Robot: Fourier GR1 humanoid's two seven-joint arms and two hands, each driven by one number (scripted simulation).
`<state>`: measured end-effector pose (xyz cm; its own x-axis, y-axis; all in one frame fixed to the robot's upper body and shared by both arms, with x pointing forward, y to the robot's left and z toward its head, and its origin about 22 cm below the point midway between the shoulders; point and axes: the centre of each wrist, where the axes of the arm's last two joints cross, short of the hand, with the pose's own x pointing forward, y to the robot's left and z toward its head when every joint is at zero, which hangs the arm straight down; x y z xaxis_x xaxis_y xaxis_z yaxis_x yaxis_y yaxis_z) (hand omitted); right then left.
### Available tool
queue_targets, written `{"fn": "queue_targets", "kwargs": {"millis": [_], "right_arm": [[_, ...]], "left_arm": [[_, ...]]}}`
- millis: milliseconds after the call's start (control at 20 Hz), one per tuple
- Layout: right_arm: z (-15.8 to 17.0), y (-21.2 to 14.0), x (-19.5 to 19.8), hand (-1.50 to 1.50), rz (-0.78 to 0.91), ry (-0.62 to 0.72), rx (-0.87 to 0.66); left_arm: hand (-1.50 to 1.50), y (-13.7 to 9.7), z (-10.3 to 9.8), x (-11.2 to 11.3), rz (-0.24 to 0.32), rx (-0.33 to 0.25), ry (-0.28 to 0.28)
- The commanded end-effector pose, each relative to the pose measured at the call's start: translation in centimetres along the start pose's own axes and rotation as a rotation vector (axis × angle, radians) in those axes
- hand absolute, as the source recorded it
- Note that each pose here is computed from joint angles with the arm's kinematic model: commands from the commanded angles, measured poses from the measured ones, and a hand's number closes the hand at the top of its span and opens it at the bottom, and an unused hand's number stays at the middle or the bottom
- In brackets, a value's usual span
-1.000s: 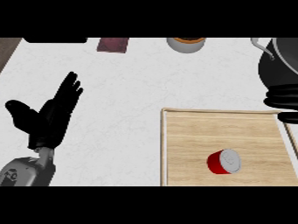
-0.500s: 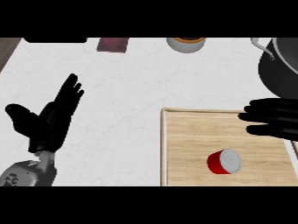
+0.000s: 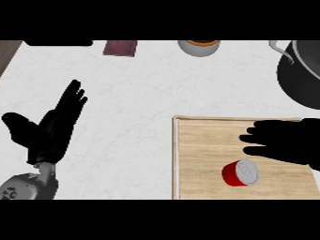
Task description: Pick the can from the tray and place it in the pot
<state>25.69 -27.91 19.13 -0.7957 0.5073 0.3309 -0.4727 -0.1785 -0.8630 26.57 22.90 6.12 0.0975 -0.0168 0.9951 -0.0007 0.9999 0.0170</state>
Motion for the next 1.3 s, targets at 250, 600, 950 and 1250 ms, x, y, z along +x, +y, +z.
{"fn": "queue_targets", "kwargs": {"millis": [250, 600, 950, 1250], "right_arm": [[0.1, 1.6, 0.2, -1.5, -0.033, -0.025, -0.001], [-2.7, 1.3, 1.9, -1.5, -0.054, -0.02, -0.016], [-3.0, 4.3, 2.6, -1.5, -0.016, 0.083, 0.007], [-6.6, 4.6, 2.1, -1.5, 0.011, 0.123, 0.018]], "left_arm": [[0.0, 1.0, 0.1, 0.8, 0.009, -0.005, 0.008], [0.0, 1.0, 0.6, 0.4, -0.007, 0.001, 0.004], [0.0, 0.5, 0.9, 0.3, -0.006, -0.002, -0.003], [0.0, -0.8, 0.6, -0.3, 0.01, -0.019, 0.016]]}}
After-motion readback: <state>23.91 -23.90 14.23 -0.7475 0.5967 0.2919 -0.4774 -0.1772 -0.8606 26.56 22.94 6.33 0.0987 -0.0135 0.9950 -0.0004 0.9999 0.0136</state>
